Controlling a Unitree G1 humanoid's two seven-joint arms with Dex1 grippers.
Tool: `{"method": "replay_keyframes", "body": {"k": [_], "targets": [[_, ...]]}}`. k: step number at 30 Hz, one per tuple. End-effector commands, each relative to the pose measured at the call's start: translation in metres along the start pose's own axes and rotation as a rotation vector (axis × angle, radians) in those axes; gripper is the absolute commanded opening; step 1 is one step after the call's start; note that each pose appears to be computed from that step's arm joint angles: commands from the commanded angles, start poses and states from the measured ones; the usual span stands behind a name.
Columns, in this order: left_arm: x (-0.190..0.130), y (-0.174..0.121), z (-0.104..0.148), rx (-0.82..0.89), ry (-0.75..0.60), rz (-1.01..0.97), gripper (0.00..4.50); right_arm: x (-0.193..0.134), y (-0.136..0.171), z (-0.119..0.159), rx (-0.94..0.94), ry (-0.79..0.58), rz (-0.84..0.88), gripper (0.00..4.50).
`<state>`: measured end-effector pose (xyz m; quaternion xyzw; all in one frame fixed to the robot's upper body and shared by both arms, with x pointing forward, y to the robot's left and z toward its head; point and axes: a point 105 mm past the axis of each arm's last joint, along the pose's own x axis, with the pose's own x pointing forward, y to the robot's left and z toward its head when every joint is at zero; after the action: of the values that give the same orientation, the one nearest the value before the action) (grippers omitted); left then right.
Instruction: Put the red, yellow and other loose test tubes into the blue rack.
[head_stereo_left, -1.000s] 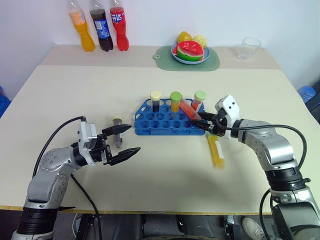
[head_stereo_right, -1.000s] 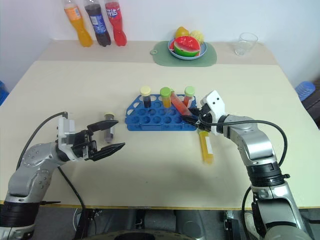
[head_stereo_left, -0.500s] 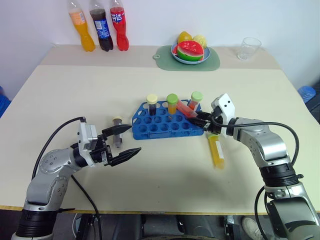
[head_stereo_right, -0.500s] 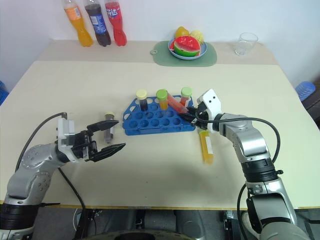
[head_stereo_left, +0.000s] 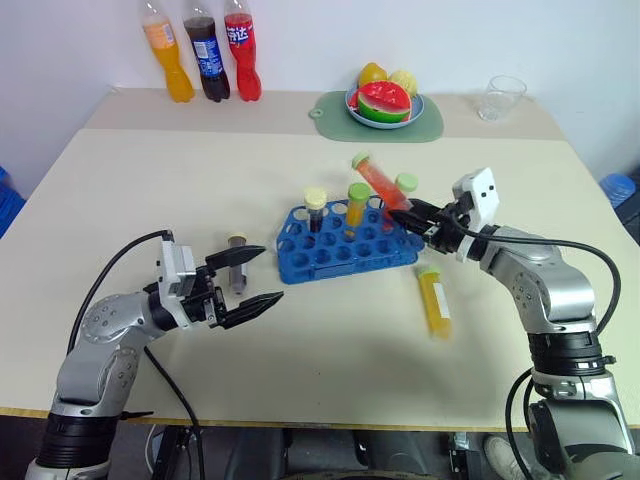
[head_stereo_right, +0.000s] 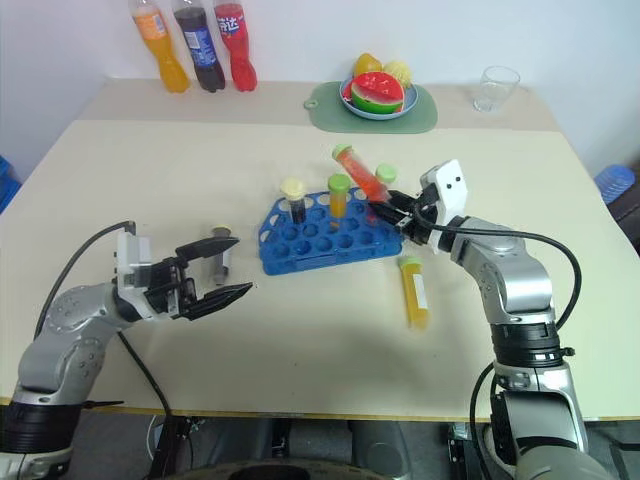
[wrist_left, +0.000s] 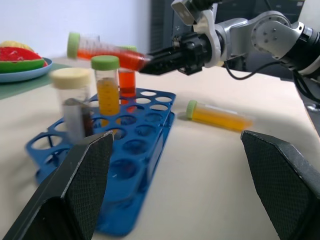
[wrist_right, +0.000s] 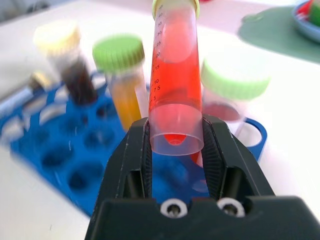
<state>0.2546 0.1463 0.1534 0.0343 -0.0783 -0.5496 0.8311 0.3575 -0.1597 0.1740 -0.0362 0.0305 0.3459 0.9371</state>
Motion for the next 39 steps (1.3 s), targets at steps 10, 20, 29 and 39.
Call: {"method": "replay_keyframes", "body": {"k": [10,20,29,39], "targets": [[0.007,0.002,0.003,0.028,-0.023,-0.035,4.22,-0.059,-0.045,0.052,0.008,-0.184,-0.183,0.90],[0.005,0.004,0.002,0.030,-0.019,-0.036,4.22,-0.100,-0.074,-0.064,0.043,0.251,-0.308,0.90],[0.004,0.004,0.003,0.035,-0.014,-0.036,4.22,-0.109,-0.078,-0.085,-0.012,0.362,-0.277,2.85],[0.006,0.001,0.000,0.028,-0.012,-0.037,4.22,-0.110,-0.093,-0.050,-0.021,0.471,-0.221,3.83]]}}
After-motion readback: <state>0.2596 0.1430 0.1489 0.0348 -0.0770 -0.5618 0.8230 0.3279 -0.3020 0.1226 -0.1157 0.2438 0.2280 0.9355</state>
